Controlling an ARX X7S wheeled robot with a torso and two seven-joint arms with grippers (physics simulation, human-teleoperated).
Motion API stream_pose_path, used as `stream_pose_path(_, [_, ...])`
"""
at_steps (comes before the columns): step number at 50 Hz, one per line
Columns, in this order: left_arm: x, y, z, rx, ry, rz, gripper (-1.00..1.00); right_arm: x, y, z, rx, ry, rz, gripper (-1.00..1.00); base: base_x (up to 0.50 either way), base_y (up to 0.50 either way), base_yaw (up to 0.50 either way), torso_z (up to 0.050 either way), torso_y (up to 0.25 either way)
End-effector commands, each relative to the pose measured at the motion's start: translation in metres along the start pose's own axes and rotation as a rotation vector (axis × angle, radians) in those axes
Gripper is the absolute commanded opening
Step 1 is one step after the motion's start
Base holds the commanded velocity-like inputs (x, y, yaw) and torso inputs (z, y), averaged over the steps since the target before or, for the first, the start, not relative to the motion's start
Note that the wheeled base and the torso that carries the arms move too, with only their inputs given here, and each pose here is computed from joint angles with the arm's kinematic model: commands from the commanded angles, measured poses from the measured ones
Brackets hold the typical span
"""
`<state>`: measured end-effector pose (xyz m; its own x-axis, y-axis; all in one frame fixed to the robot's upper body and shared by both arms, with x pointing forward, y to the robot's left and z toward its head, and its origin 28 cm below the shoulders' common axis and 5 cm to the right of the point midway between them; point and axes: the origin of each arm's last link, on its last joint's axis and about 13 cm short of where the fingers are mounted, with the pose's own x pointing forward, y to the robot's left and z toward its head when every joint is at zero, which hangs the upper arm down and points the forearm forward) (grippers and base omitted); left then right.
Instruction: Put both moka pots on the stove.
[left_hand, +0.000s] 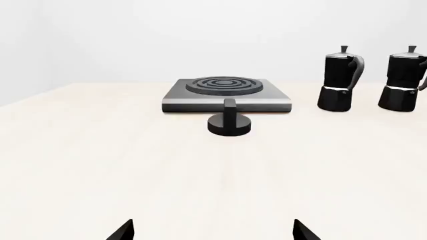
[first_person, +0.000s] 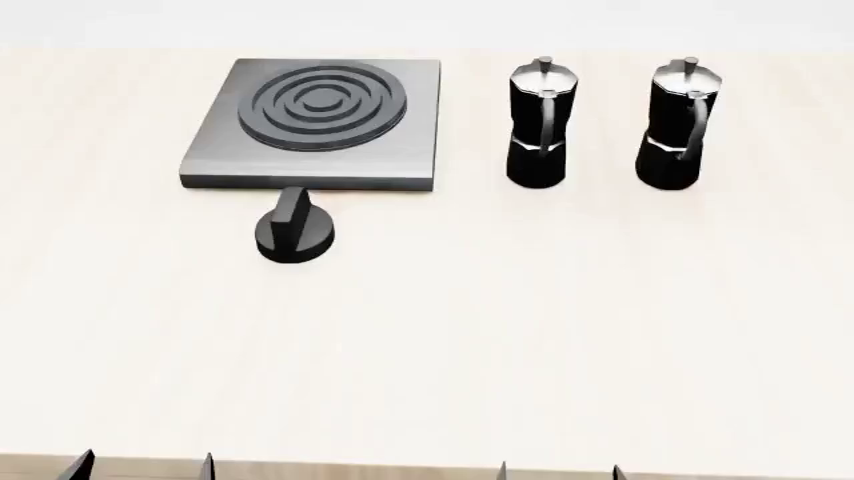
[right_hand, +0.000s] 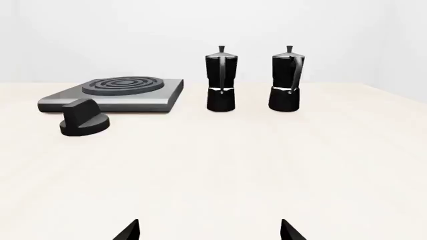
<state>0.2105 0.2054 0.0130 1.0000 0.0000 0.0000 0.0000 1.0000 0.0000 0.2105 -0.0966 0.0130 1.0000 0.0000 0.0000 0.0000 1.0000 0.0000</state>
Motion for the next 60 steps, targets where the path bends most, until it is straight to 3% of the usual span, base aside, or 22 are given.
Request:
stream_pose_path(1, [0.000, 0.000, 0.000, 0.000, 0.000, 0.000, 1.00, 0.000, 0.000, 0.001, 0.000, 0.000, 0.000, 1.00, 0.00, 0.00, 0.00, 0.000, 0.000])
stream_pose_path(15, [-0.006, 0.000, 0.018, -0.008, -0.047, -0.005, 1.00, -0.003, 0.001, 0.006, 0.013, -0.017, 0.003, 1.00, 0.00, 0.00, 0.00, 0.000, 0.000])
stream_pose_path(32, [-0.033, 0.001, 0.080, -0.006, -0.248, 0.000, 1.00, -0.037, 0.003, 0.082, -0.010, -0.239, 0.017, 1.00, 0.00, 0.00, 0.00, 0.000, 0.000])
stream_pose_path(44, [-0.061, 0.001, 0.118, -0.035, -0.390, -0.011, 1.00, -0.062, 0.004, 0.117, 0.023, -0.380, 0.041, 1.00, 0.00, 0.00, 0.00, 0.000, 0.000])
stream_pose_path(60, [-0.062, 0.001, 0.119, -0.031, -0.402, -0.010, 1.00, -0.061, 0.004, 0.117, 0.022, -0.370, 0.039, 1.00, 0.07, 0.00, 0.00, 0.000, 0.000])
